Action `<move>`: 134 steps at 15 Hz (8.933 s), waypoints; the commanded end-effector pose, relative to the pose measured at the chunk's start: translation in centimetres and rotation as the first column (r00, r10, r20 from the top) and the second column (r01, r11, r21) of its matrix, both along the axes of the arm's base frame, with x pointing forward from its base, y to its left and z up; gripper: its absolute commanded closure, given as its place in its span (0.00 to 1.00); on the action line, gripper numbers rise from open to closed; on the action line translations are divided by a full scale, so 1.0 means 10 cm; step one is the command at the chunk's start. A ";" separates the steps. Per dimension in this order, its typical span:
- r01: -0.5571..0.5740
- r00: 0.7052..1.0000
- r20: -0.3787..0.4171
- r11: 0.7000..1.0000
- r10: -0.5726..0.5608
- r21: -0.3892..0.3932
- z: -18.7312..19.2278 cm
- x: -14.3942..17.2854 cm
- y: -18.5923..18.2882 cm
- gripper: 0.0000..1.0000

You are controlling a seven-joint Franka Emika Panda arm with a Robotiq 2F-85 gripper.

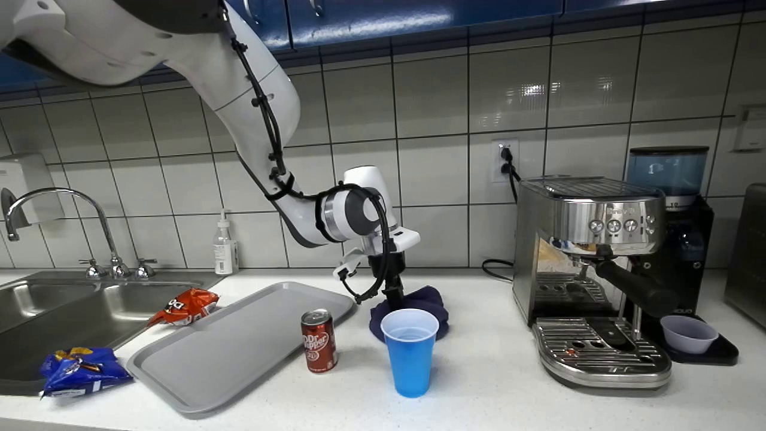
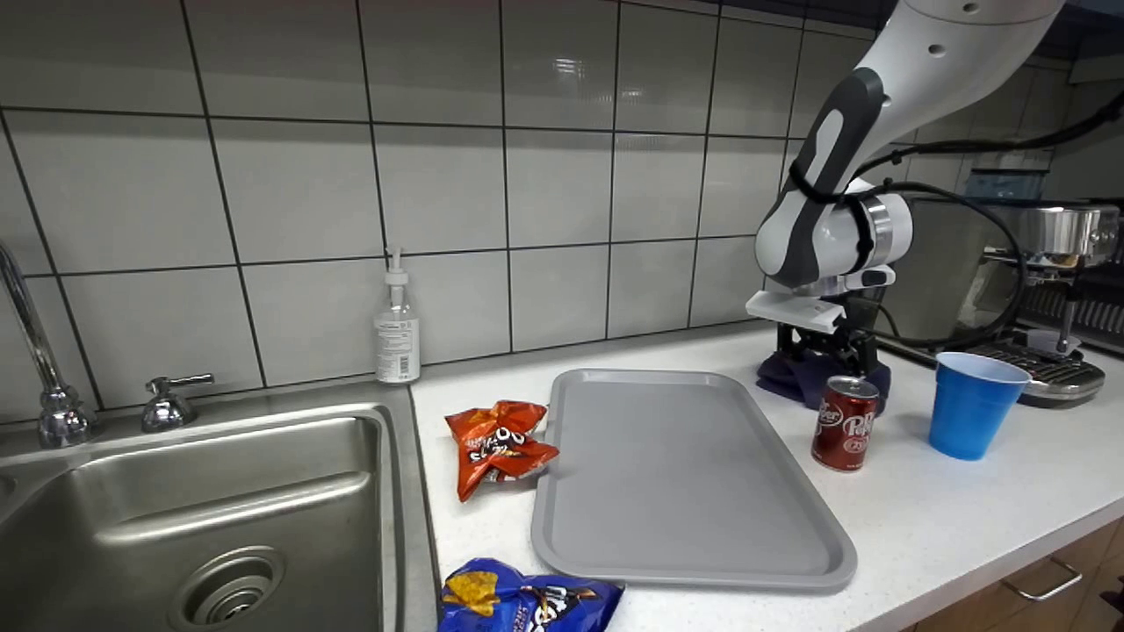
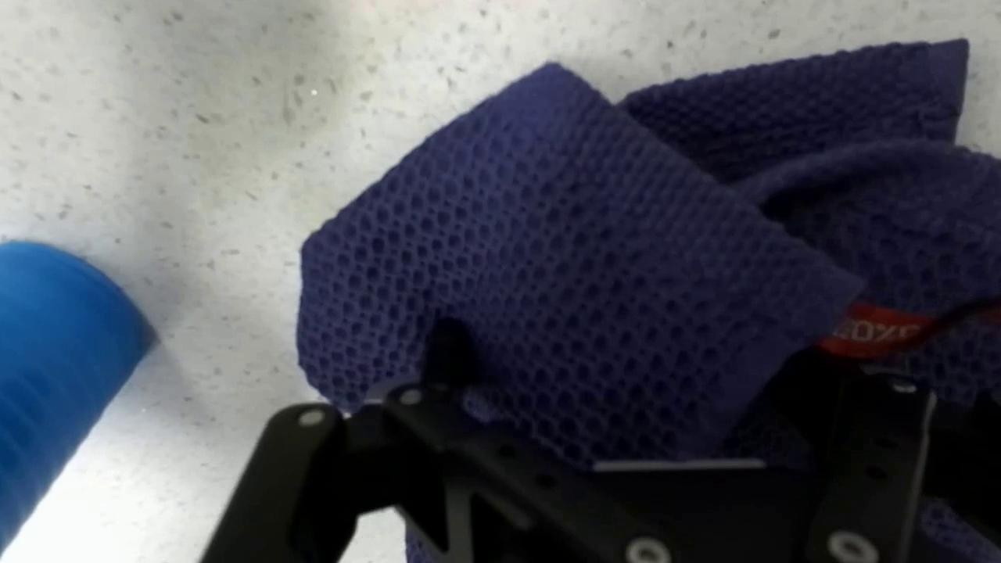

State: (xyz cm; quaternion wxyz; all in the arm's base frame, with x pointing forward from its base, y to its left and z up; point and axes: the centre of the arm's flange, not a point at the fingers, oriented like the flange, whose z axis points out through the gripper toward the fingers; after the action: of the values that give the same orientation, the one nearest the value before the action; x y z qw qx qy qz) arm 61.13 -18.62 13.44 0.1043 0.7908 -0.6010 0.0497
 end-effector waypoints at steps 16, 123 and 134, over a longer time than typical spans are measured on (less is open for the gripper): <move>0.012 1.000 0.019 1.000 -0.011 -0.014 0.18 0.05 -0.10 0.97; -0.470 0.878 0.128 0.882 0.462 0.036 1.30 -0.45 0.88 0.00; -0.344 0.938 0.072 0.937 0.339 0.063 1.35 -0.72 0.24 0.00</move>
State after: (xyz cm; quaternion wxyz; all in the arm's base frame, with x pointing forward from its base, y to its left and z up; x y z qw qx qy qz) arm 55.48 -15.84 25.60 0.0449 0.8913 -0.4426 0.0880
